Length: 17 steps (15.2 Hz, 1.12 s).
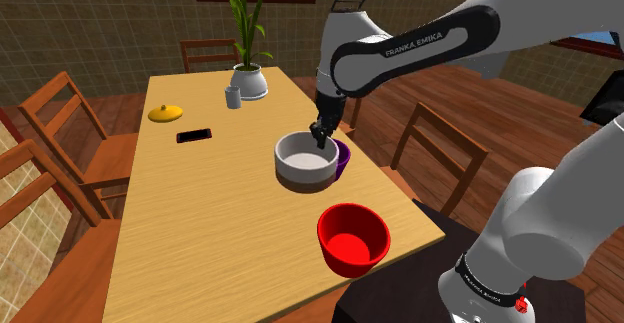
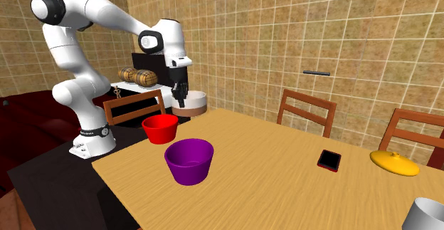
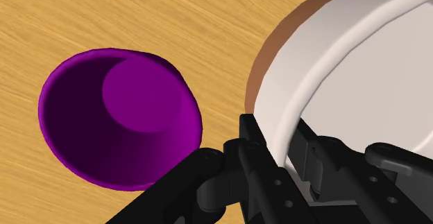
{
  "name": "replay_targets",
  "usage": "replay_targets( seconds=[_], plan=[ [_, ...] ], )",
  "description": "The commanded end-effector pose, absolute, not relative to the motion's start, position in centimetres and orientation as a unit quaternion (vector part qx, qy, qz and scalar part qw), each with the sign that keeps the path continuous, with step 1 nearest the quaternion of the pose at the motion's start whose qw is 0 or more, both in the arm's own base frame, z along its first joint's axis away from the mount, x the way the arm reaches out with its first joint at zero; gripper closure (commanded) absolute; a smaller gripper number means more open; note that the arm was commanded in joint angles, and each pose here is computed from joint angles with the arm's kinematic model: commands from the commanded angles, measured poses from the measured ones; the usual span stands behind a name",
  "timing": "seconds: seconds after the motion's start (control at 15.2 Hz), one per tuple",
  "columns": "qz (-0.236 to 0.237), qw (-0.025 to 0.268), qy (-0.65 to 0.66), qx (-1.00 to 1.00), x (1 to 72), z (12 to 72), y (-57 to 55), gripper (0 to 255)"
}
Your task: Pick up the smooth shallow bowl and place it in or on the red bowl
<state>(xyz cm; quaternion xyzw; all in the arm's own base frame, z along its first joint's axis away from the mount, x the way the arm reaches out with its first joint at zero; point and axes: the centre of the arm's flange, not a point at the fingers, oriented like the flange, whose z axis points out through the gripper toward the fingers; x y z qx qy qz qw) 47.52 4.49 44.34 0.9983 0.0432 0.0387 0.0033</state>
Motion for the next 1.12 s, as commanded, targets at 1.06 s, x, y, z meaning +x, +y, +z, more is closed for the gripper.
replay_targets(
  seconds=[1.06],
  plan=[
    [0.039, 0.003, 0.043, 0.998, 29.2, 43.4, 5.7, 255]
  ],
)
